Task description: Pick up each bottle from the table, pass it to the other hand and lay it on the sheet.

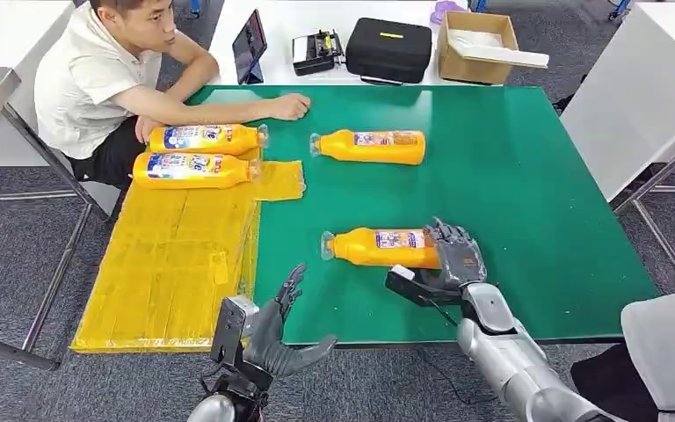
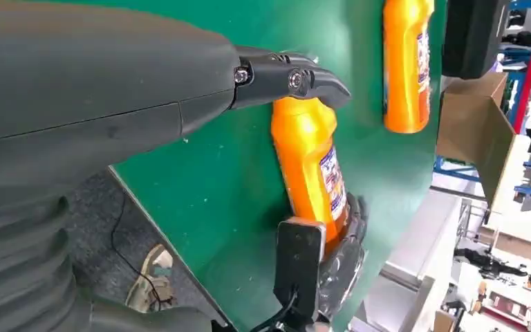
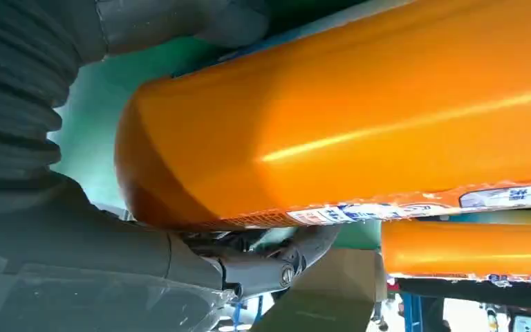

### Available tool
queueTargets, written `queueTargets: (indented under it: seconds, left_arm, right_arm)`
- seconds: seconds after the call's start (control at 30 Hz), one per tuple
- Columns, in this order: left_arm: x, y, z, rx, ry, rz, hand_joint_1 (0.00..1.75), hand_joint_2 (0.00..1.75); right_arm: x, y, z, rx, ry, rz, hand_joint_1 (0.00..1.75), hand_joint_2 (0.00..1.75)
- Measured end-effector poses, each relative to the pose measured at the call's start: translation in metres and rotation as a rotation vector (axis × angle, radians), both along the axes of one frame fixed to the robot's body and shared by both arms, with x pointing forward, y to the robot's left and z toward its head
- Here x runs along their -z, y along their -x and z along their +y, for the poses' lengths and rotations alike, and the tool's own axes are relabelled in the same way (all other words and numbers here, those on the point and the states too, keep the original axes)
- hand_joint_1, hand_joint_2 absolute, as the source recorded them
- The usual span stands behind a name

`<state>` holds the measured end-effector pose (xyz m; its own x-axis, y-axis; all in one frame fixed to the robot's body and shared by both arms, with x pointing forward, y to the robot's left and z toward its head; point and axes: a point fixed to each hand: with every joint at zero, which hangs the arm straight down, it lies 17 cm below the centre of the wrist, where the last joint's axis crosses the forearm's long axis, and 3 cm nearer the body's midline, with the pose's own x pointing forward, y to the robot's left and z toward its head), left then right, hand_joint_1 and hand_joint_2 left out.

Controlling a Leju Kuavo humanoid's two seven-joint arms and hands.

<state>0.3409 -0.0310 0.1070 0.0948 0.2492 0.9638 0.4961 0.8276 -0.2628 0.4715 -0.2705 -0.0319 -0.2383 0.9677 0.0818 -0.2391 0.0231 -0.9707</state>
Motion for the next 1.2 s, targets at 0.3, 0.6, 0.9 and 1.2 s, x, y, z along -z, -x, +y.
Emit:
queueTargets:
  seconds: [0.3,0.6,0.9,1.2]
  left_arm:
    - [0.002,0.000,-0.001,0.004,-0.003,0.003,0.00,1.75]
    - [0.001,-0.001,-0.001,0.005,-0.001,0.002,0.00,1.75]
    - [-0.002,-0.002,0.000,0.002,0.013,0.000,0.00,1.75]
    - [-0.031,-0.028,0.037,-0.230,0.158,-0.062,0.00,1.75]
  right_arm:
    - [0.002,-0.005,-0.004,0.013,-0.024,0.030,1.75,1.75]
    - [0.006,-0.007,-0.011,0.020,-0.029,0.054,1.75,1.75]
    - [0.007,-0.004,-0.007,-0.003,-0.098,0.079,1.75,1.75]
    - [-0.024,0.030,0.044,-0.056,-0.712,0.206,1.75,1.75]
